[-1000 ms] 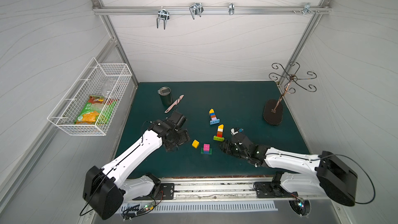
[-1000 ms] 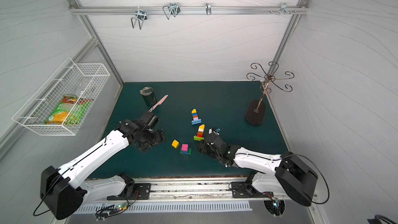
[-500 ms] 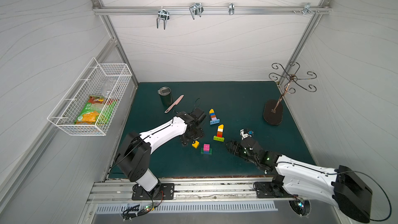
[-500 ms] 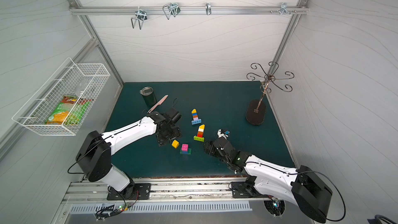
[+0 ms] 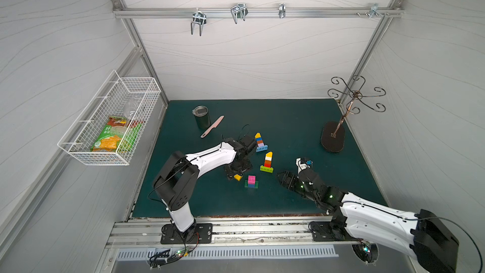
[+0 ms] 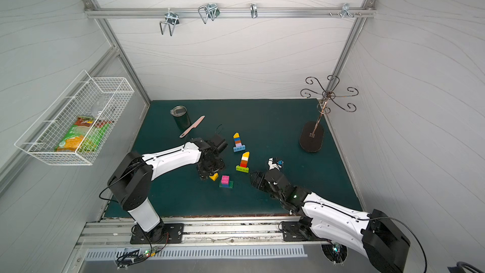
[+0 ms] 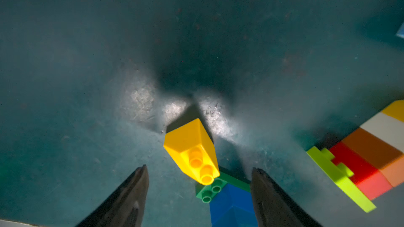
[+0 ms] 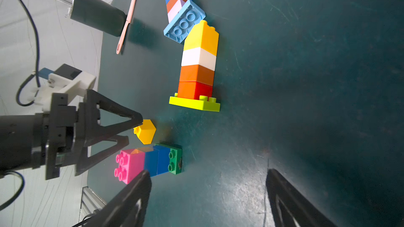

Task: Assemble the number 1 with lego
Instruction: Pick up the lego brick from the center of the board.

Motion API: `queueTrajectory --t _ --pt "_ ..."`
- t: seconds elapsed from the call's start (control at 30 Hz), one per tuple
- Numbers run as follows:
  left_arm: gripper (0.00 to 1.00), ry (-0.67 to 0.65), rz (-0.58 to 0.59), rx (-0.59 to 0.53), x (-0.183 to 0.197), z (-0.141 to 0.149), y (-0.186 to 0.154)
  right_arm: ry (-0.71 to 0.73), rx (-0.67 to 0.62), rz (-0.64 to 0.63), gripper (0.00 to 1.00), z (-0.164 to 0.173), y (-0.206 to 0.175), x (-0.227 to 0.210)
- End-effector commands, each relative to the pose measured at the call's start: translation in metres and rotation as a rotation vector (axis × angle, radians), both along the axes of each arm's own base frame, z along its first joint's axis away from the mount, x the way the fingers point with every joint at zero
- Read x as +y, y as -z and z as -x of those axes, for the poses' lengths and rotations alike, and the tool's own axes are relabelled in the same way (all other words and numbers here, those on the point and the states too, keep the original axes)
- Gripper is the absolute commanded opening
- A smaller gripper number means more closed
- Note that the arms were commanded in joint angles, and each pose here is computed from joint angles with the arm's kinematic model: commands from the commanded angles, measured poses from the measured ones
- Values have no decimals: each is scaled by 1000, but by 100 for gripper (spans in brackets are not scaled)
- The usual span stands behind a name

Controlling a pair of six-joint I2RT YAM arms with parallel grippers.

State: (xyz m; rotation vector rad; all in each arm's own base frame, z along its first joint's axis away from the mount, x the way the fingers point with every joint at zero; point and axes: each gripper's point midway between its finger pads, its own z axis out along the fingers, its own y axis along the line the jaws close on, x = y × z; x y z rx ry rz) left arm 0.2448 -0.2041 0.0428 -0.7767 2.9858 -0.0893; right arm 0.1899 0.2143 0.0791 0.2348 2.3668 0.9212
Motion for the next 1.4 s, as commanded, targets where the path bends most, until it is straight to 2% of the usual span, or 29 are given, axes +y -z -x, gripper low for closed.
queueTrajectory --t 0.0,0.67,0.8,0.97,1.17,1.37 --pt "76 -23 -5 3 -3 -2 10 -1 -6 -3 85 -1 0 -1" --pt "52 -2 -27 22 7 9 31 -8 3 2 85 -1 3 0" --pt "52 22 -53 21 12 9 29 -10 4 6 85 -1 4 1" --pt "60 15 -50 10 16 9 27 -19 13 13 85 -1 6 3" --pt "60 -21 -10 -13 14 3 21 -25 15 16 85 -1 6 4" --pt "55 -51 -21 -29 17 -1 16 -31 16 18 85 -2 6 6"
